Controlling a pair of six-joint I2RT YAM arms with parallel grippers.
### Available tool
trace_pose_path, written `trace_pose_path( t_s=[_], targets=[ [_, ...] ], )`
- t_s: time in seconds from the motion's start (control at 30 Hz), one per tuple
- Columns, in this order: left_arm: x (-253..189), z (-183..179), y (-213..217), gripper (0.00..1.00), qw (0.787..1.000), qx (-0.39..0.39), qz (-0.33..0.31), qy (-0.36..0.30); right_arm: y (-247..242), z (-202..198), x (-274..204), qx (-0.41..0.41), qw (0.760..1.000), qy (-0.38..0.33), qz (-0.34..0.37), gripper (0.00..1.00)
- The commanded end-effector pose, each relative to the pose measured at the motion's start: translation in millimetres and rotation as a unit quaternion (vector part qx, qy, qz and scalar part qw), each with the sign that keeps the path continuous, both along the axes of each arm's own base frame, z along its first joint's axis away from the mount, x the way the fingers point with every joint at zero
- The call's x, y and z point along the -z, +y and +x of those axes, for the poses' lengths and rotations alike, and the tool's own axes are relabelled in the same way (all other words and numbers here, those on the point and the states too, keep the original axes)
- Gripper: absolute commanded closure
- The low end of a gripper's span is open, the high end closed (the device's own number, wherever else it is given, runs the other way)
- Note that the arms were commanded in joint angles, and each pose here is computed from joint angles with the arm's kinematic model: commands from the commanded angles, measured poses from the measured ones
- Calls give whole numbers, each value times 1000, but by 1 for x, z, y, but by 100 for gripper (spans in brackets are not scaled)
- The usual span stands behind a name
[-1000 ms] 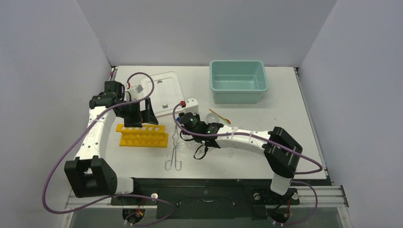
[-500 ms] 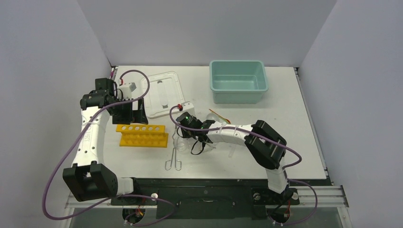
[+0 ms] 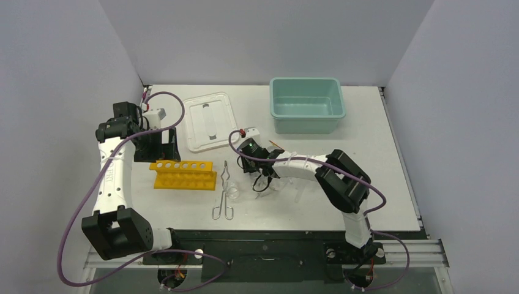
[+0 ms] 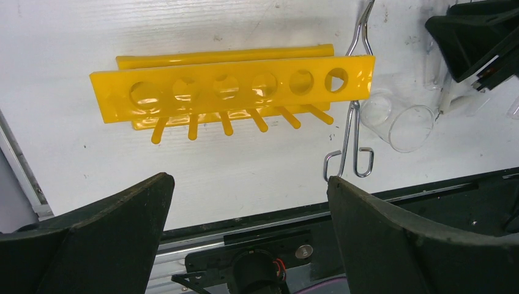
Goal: Organize the chemistry lab equipment
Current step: Pick up the test tube at the center of the board.
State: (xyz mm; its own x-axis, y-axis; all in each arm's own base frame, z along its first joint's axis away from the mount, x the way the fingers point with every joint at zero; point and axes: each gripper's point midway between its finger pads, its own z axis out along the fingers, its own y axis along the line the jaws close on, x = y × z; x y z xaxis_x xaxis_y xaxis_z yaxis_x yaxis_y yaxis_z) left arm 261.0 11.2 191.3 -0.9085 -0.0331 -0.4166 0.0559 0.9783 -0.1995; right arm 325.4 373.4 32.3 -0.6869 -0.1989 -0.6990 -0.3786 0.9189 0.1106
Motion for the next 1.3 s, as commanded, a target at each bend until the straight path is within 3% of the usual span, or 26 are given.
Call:
trace_pose_path(
  t_s=[0.0, 0.17, 0.4, 0.6, 0.7, 0.9, 1.0, 1.27],
  targets=[
    [-7, 8, 3, 3, 1000, 4, 4, -16, -15, 16, -44, 8, 999, -29, 42, 69],
    [-5, 10, 3, 3, 1000, 4, 6, -19, -21, 11, -51, -6, 998, -23, 50, 68],
    [0, 12, 5, 3, 1000, 9, 12, -23, -24, 1, -76, -29, 998, -25, 58, 54],
    [-1, 13, 4, 3, 1000, 10, 7, -25, -105, 6, -86, 101, 994, -36, 17, 54],
    [-1, 12, 4, 3, 1000, 9, 9, -26, -150, 1, -92, 170, 985, -40, 7, 57],
    [-8, 12, 9, 3, 999, 1, 25, -38, -215, -34, -55, 253, 967, -5, -36, 67],
    [-13, 10, 11, 4, 999, 0, 30, -40, -229, -42, -39, 280, 959, 15, -32, 73],
    [-17, 8, 12, 4, 998, -7, 38, -45, -241, -52, -16, 295, 954, 36, -39, 80]
  ],
)
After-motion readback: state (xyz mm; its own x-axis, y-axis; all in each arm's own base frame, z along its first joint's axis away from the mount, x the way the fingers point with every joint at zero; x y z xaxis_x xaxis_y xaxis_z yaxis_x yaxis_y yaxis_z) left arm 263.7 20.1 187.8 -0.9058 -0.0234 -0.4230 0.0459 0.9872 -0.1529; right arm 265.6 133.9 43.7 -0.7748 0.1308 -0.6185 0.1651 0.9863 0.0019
